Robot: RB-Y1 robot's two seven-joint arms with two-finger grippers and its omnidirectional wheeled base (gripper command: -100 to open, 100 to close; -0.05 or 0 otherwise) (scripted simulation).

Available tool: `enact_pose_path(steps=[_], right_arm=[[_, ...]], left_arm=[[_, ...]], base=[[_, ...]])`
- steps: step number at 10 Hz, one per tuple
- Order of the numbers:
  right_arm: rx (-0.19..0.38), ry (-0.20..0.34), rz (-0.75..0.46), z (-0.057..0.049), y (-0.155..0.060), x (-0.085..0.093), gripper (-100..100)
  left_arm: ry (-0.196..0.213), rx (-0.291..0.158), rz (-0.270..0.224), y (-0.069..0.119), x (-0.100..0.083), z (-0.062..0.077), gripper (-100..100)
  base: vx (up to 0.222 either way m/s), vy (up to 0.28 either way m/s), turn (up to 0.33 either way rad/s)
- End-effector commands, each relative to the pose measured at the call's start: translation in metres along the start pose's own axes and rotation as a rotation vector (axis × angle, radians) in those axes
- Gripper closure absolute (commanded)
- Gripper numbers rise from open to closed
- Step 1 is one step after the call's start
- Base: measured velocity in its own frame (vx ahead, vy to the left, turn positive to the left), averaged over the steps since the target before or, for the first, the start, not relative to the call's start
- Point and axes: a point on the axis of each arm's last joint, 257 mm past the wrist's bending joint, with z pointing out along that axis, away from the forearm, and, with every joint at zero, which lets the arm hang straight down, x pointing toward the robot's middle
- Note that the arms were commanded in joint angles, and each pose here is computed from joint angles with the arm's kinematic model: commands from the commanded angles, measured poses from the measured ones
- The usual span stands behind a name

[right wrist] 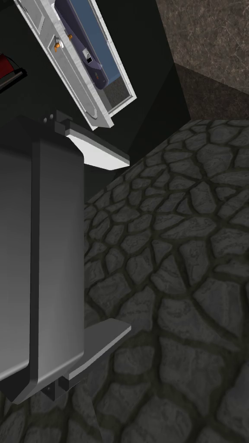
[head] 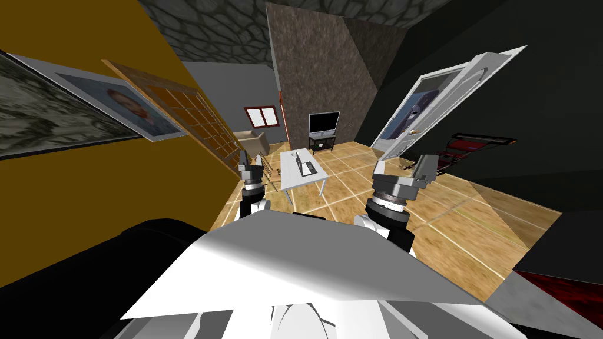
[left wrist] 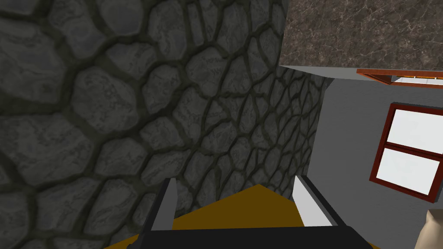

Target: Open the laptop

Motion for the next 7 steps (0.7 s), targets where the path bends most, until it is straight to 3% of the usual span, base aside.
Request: enact_pose_path(steps=[1,7], right_arm=[[0.000,0.000,0.000,0.0000,0.0000,0.0000,0],[0.000,0.000,0.000,0.0001,0.0001,0.0000,0]], left_arm=[[0.000,0.000,0.000,0.0000,0.0000,0.0000,0],[0.000,0.000,0.000,-0.0001,0.0000,0.0000,0]], base=[[0.000,0.000,0.000],[0.000,0.000,0.000]])
